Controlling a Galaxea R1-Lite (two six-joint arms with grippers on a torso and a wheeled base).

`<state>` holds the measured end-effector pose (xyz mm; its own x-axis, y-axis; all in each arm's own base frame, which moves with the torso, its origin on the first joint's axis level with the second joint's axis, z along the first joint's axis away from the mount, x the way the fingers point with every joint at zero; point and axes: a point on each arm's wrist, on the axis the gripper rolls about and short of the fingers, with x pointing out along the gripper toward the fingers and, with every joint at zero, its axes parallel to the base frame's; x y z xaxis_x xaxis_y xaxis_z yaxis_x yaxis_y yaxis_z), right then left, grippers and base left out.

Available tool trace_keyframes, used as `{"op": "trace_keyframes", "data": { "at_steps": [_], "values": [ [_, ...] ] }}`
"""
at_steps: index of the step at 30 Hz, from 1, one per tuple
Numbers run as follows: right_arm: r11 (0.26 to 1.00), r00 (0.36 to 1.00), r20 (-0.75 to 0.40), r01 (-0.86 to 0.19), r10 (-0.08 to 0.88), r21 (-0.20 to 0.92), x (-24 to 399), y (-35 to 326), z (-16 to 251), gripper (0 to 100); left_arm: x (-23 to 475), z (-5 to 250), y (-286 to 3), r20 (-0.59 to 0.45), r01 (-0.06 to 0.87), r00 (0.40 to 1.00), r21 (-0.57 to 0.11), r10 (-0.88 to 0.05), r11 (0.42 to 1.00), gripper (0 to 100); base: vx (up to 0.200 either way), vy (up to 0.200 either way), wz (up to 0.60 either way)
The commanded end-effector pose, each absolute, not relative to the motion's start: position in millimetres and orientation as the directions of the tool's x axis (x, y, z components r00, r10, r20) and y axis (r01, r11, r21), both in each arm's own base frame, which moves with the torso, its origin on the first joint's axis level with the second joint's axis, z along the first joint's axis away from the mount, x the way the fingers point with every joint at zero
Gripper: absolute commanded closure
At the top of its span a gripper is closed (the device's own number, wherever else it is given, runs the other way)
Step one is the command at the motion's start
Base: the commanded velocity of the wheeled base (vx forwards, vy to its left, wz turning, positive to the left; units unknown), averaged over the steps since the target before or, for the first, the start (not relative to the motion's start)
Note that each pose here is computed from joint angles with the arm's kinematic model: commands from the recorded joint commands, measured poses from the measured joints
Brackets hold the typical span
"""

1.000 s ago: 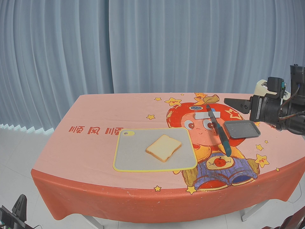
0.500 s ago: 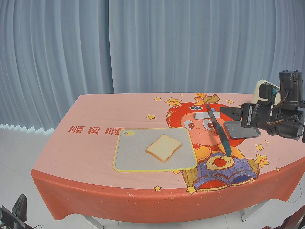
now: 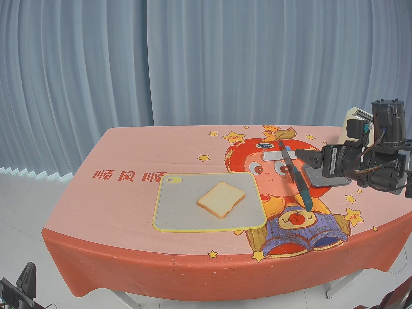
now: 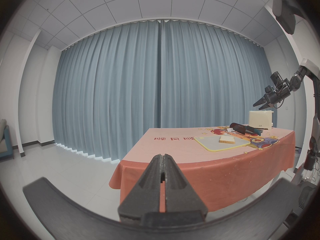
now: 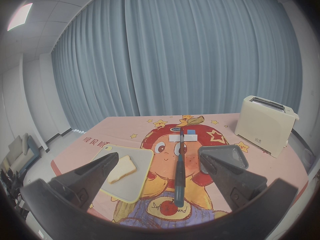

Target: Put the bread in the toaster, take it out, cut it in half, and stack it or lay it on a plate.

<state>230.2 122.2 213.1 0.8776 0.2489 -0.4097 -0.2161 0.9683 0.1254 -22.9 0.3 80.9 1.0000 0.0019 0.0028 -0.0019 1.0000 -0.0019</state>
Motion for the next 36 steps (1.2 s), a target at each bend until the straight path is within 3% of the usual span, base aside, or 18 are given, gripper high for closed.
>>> {"op": "trace_keyframes", "data": {
  "at_steps": [1,20,36],
  "values": [
    [0.969,0.877,-0.412,-0.216,0.247,0.121,229.8,123.7,212.2,0,-21.9,75.9,0.3,-0.011,-0.003,1.0,-0.001,0.003,1.0,100,0.0,0.0,0.0],
    [0.972,0.877,-0.419,-0.211,0.235,0.105,227.6,129.9,209.0,0,-21.9,75.9,0.3,-0.011,-0.003,1.0,-0.003,0.003,1.0,100,0.0,0.0,0.0],
    [0.99,0.844,-0.518,-0.136,0.14,0.047,247.9,131.4,175.1,0,-21.9,75.9,0.3,-0.011,-0.002,1.0,-0.001,0.002,1.0,100,0.0,0.0,0.0]
  ]
}}
